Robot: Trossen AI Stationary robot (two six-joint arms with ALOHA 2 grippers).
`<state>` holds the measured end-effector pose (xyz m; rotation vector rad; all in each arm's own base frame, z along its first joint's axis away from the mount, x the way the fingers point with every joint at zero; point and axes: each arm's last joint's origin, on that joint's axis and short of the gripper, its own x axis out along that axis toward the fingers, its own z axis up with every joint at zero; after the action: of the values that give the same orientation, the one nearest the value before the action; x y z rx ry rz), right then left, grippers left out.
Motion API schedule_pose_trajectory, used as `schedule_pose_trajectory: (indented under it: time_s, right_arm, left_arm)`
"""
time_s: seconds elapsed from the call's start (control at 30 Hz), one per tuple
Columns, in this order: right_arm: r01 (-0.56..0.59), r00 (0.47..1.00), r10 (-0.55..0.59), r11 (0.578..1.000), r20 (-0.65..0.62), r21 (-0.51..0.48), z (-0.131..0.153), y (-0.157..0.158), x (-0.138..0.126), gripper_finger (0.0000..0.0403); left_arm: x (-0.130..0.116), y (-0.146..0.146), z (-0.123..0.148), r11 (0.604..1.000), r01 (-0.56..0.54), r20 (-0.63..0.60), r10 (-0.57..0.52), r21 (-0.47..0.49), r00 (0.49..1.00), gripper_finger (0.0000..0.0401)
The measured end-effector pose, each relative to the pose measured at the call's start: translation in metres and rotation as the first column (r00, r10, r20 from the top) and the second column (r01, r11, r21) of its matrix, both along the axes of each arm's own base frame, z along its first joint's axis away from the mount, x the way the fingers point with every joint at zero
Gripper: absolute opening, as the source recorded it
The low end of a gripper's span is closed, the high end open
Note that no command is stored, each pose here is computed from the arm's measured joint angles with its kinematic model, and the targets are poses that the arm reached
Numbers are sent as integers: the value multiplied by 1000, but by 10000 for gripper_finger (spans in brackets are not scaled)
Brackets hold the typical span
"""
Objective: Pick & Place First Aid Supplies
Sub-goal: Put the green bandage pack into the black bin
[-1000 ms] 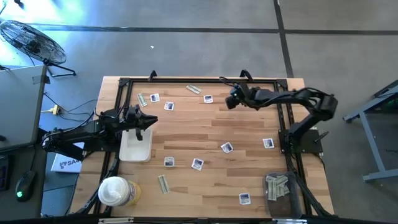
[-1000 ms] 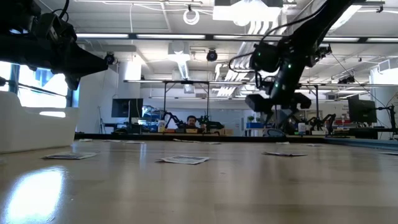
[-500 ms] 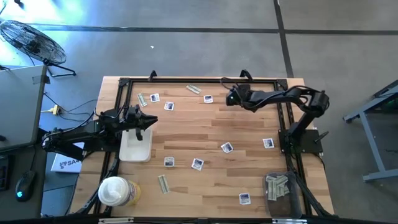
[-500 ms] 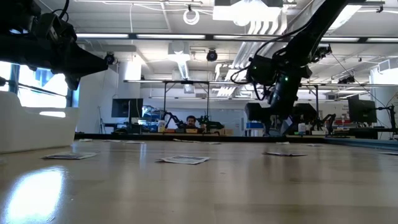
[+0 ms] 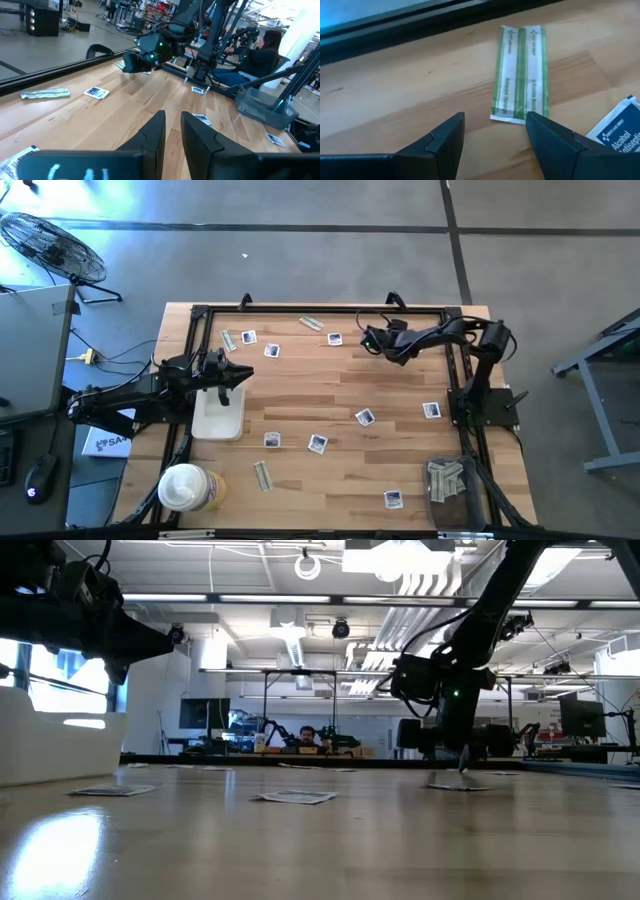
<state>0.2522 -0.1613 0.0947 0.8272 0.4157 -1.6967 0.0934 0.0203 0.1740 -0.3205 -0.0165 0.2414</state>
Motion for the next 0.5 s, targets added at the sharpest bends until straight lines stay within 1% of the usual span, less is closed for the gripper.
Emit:
schedule_pose_trajectory:
  time_s: [0.1, 0.2, 0.33, 0.43, 0.5]
  right_arm:
    - [7, 1000, -8, 1000, -19, -20, -3, -1, 0, 208]
    - [-2, 1000, 2, 1000, -17, -10, -3, 0, 1, 208]
    - [-79, 996, 81, 996, -45, 42, -3, 3, 2, 208]
    - [-140, 986, 147, 986, -78, 87, -3, 9, 4, 208]
    - [-180, 979, 191, 975, -78, 128, 0, 17, 5, 208]
  left_arm:
    - [0, 0, 0, 1000, 0, 0, 0, 0, 1000, 60]
    - [0, 0, 0, 1000, 0, 0, 0, 0, 1000, 60]
    - [0, 0, 0, 1000, 0, 0, 0, 0, 1000, 60]
    - [0, 0, 0, 1000, 0, 0, 0, 0, 1000, 60]
    - [0, 0, 0, 1000, 0, 0, 0, 0, 1000, 60]
